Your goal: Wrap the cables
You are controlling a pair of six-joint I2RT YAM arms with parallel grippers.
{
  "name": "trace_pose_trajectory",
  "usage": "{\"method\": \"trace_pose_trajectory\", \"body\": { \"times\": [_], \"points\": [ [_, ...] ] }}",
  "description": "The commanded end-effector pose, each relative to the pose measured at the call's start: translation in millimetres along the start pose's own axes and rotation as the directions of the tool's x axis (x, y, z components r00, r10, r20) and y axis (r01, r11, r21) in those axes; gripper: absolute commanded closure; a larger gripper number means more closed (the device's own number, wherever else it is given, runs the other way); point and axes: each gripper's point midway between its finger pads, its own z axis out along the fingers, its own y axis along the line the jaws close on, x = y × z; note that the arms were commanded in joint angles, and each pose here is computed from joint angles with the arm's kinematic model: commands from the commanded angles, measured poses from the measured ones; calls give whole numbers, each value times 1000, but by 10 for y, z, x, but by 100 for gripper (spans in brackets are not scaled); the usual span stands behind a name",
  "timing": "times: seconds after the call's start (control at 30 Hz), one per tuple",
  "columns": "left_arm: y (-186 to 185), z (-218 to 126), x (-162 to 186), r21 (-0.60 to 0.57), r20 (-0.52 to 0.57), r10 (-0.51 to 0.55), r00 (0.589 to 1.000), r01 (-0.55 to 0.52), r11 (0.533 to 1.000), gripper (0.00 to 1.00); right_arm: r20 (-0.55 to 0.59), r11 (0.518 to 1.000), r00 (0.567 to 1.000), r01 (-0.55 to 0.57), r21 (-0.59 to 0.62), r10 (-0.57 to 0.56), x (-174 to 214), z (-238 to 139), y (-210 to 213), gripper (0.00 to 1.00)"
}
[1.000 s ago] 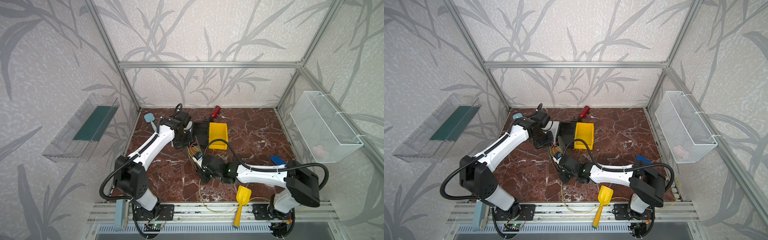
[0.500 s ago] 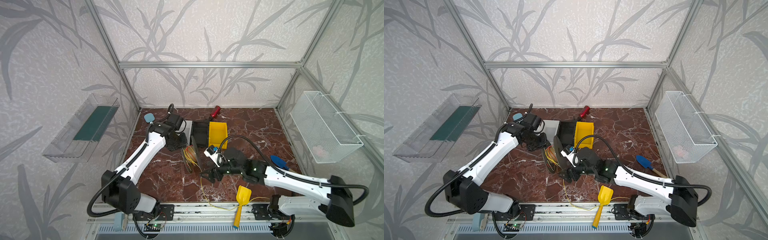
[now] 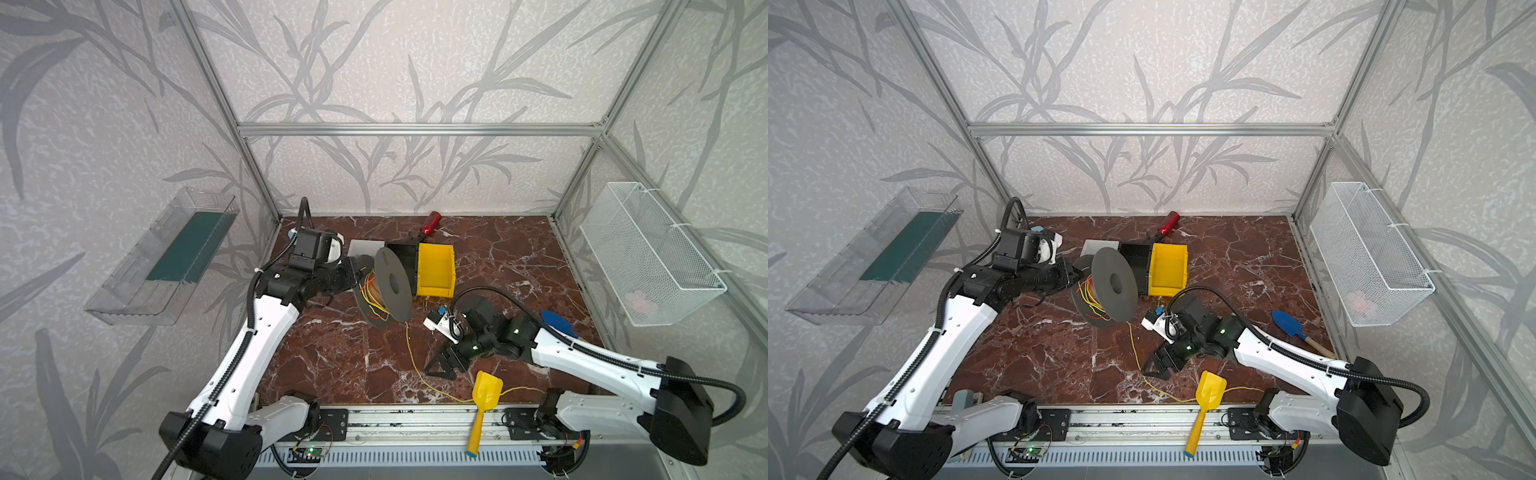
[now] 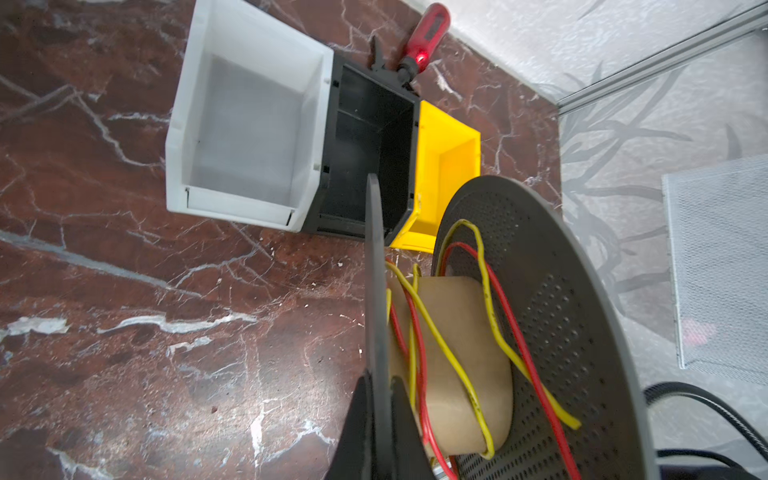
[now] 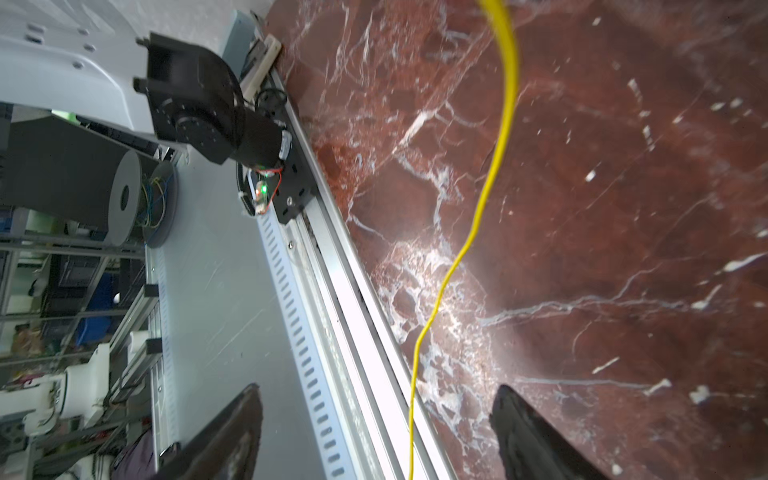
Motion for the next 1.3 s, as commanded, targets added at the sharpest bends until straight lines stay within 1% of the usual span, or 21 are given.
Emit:
{"method": "trace_pose_trajectory", "body": {
  "times": [0.0, 0.27, 0.43, 0.57, 0.63, 0.67, 0.7, 0.73, 0.77, 0.8, 0.83, 0.87, 0.9, 0.93, 1.07, 1.2, 1.23, 1.27],
  "points": [
    [-295, -217, -189, 162, 114, 63, 992, -81, 983, 100, -62, 996, 998, -22, -81, 17, 161, 51, 76, 14],
    [-188, -329, -278, 222, 163, 22, 986, -58, 973, 100, -159, 993, 986, -67, -100, 51, 307, 249, 31, 15],
    [-123, -396, -363, 230, 191, -1, 982, -44, 972, 100, -227, 988, 972, -85, -129, 54, 465, 352, 126, 16],
    [-124, -507, -481, 259, 234, -30, 972, -33, 965, 100, -267, 987, 960, -118, -110, 85, 628, 415, 113, 17],
    [-133, -564, -540, 284, 253, -51, 966, -23, 959, 100, -275, 985, 955, -143, -100, 111, 689, 437, 72, 19],
    [-127, -576, -558, 294, 257, -62, 965, -17, 956, 100, -280, 984, 953, -149, -94, 118, 714, 440, 58, 22],
    [-139, -598, -572, 315, 259, -71, 963, -15, 949, 100, -283, 986, 952, -148, -81, 120, 723, 443, 34, 26],
    [-137, -615, -583, 326, 262, -80, 962, -10, 945, 100, -287, 987, 950, -148, -64, 124, 723, 434, 7, 34],
    [-123, -638, -595, 329, 268, -85, 960, -8, 944, 100, -291, 987, 948, -152, -60, 128, 709, 422, -4, 44],
    [-113, -672, -597, 337, 273, -92, 958, -5, 942, 100, -287, 986, 948, -159, -54, 137, 666, 403, -26, 62],
    [-111, -716, -605, 349, 281, -98, 955, -6, 937, 100, -285, 984, 946, -176, -42, 157, 632, 380, -72, 76],
    [-104, -762, -613, 358, 289, -106, 952, -5, 934, 100, -278, 981, 945, -190, -32, 174, 593, 355, -116, 84],
    [-105, -825, -616, 365, 301, -107, 948, -11, 931, 100, -269, 976, 941, -217, -19, 204, 540, 316, -185, 97],
    [-106, -883, -612, 371, 308, -107, 945, -16, 928, 100, -254, 970, 938, -243, -5, 234, 469, 264, -267, 100],
    [-195, -1044, -502, 384, 316, -62, 947, -68, 921, 100, -203, 948, 926, -313, 57, 318, 172, 4, -534, 100],
    [-309, -1183, -363, 400, 337, -5, 942, -138, 906, 100, -156, 938, 927, -325, 123, 342, -146, -191, -729, 100],
    [-360, -1220, -322, 417, 336, 14, 942, -162, 895, 100, -146, 930, 924, -328, 167, 353, -189, -237, -820, 100],
    [-406, -1246, -282, 432, 331, 33, 943, -182, 883, 100, -140, 922, 920, -339, 186, 366, -220, -272, -880, 100]
  ]
}}
